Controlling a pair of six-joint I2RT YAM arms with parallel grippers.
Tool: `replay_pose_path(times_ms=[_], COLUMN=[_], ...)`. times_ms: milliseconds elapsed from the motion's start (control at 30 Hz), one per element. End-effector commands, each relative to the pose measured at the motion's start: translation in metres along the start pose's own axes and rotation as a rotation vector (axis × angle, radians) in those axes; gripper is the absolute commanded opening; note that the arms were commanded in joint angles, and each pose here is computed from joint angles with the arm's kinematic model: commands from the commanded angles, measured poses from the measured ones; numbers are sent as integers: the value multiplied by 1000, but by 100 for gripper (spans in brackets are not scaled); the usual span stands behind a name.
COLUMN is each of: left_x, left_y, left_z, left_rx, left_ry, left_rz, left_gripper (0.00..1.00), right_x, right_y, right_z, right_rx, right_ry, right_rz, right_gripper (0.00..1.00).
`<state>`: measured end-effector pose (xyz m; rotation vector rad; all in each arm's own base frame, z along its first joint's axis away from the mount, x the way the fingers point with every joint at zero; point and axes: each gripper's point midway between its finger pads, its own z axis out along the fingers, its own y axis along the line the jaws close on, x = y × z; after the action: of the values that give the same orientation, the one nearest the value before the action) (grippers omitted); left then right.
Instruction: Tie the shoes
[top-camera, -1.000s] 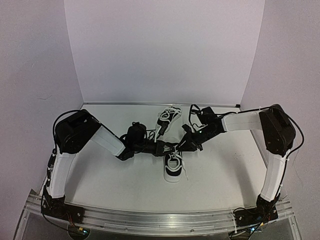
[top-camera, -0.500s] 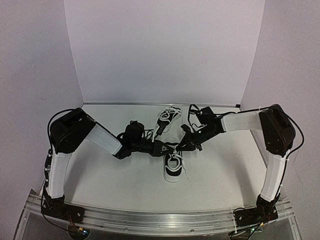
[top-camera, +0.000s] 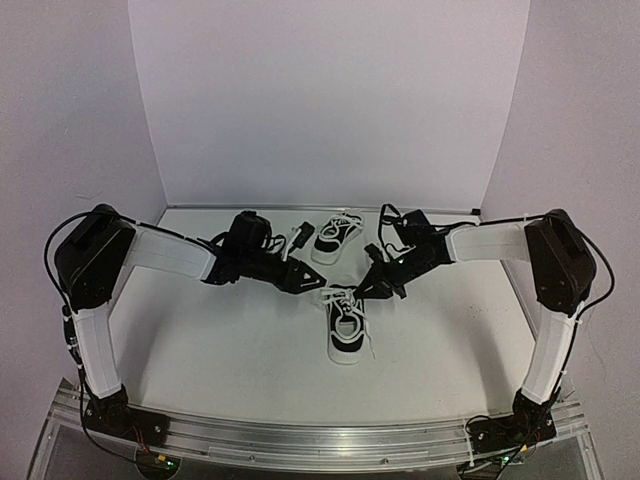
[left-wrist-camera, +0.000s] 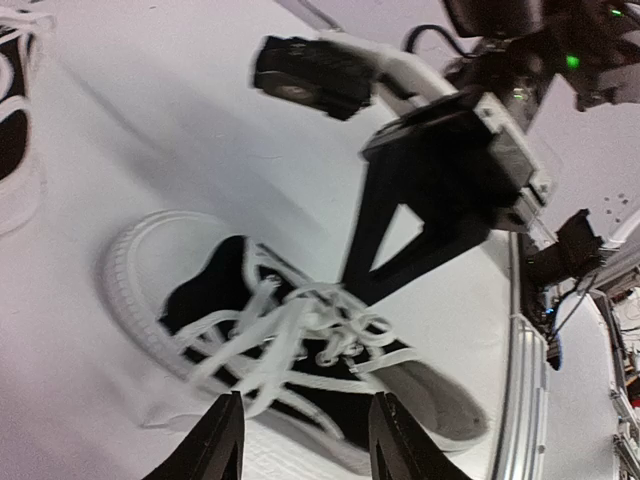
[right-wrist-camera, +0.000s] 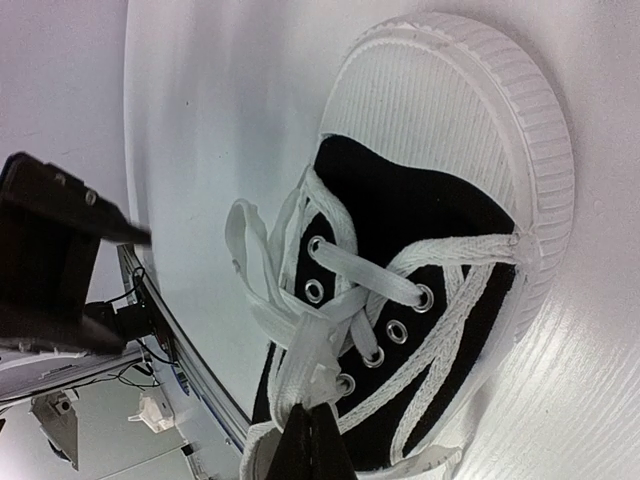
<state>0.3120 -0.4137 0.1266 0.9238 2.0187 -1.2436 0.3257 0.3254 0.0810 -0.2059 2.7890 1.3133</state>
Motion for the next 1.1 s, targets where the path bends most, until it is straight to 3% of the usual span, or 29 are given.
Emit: replay_pose_path(times_ms=[0, 167, 300, 800, 1067], left_x=[-18, -5, -10, -15, 2], left_y=[22, 30, 29, 20, -3], left_z=[-13, 3, 12, 36, 44], left_rx=[-98, -61, -21, 124, 221], left_ry=[35, 108, 92, 90, 139], left_rz=[27, 26, 54, 116, 127], left_gripper=[47, 52, 53, 46, 41], right_x=[-3, -1, -1, 3, -1], right_y=[17, 17, 21, 28, 30], right_z=[-14, -15, -17, -17, -17], right_rx=[-6, -10, -21, -45, -36], right_ry=[-41, -37, -34, -10, -17], right_rz=[-39, -44, -60, -90, -98], right_gripper=[0, 0, 0, 0, 0])
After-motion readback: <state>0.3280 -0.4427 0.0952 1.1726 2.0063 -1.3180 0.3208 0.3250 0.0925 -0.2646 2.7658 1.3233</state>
